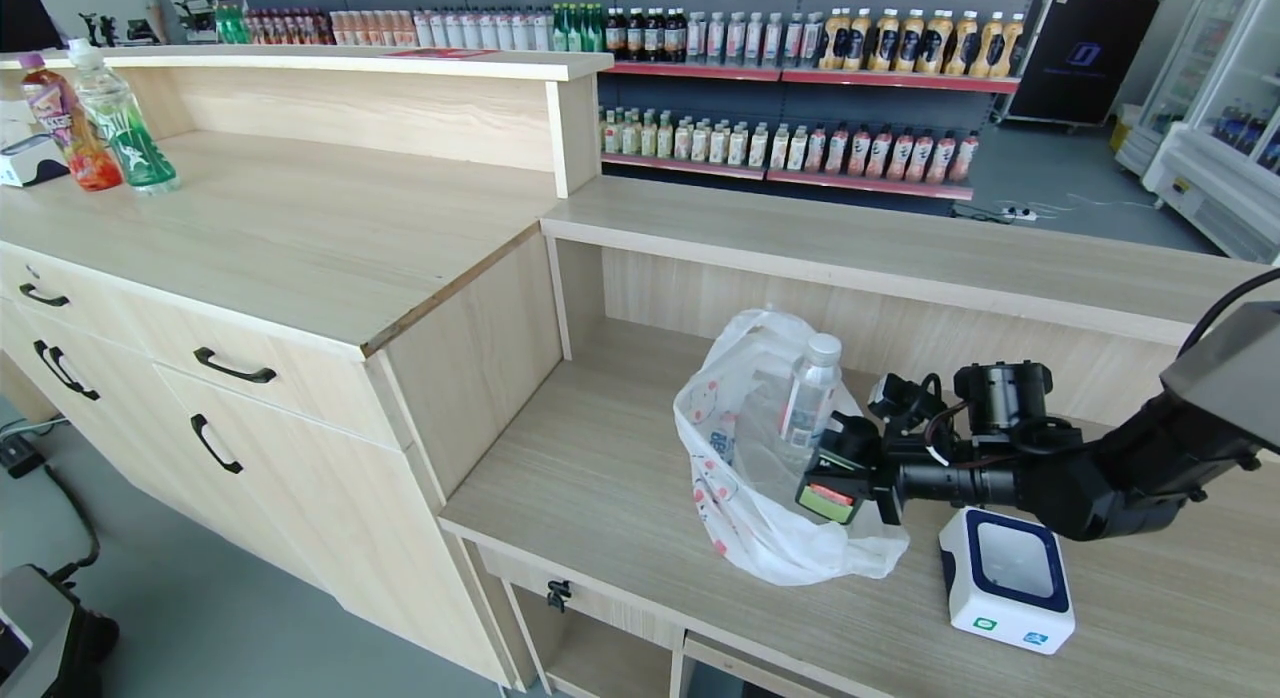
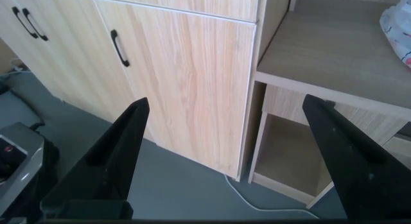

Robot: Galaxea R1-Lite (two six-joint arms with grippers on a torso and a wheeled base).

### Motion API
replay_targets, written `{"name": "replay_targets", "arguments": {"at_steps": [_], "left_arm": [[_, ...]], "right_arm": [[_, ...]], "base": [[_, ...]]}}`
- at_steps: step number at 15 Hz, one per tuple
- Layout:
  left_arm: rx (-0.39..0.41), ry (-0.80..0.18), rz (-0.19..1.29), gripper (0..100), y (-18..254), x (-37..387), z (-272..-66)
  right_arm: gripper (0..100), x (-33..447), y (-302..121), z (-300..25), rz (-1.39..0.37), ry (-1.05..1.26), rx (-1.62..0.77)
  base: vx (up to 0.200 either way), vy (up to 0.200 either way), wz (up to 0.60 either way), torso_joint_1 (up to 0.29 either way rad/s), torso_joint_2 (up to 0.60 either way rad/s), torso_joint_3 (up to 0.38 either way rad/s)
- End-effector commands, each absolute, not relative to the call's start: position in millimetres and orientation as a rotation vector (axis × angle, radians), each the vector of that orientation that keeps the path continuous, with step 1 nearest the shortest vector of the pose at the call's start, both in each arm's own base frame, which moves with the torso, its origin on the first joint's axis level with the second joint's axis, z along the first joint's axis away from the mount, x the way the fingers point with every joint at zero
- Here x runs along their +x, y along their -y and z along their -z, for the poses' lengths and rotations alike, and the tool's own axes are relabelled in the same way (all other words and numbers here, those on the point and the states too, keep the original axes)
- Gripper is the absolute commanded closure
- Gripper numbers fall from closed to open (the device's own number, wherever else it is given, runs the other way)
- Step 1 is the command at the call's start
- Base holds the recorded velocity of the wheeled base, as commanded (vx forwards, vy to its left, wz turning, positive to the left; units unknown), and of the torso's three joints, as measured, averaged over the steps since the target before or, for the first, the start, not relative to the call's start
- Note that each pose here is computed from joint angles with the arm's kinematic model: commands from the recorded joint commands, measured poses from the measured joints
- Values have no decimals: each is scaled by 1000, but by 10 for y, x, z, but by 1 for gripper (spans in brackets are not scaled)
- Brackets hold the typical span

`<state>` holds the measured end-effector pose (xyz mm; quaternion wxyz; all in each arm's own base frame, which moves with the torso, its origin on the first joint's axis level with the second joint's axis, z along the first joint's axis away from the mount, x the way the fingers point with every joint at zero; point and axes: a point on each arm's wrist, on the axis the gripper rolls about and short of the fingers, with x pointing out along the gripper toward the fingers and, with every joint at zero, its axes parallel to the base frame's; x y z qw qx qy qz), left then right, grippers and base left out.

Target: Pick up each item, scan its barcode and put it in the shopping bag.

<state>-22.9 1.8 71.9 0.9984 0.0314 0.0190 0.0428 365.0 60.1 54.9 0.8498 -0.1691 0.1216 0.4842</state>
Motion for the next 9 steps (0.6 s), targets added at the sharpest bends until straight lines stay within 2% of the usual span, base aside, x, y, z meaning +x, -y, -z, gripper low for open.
{"name": "replay_targets", "arguments": {"at_steps": [1,9], "left_arm": [[63,-38,-86,0,-18,-229,-719],[63,-38,-86,0,-18,-229,-719]], "right_arm": [[100,3660,-614,-469,-1028,-274,-350],[100,3729,-710,-356,-1046,-256,-361]], "base": [[0,0,0,0,0,0],[0,0,0,0,0,0]]}}
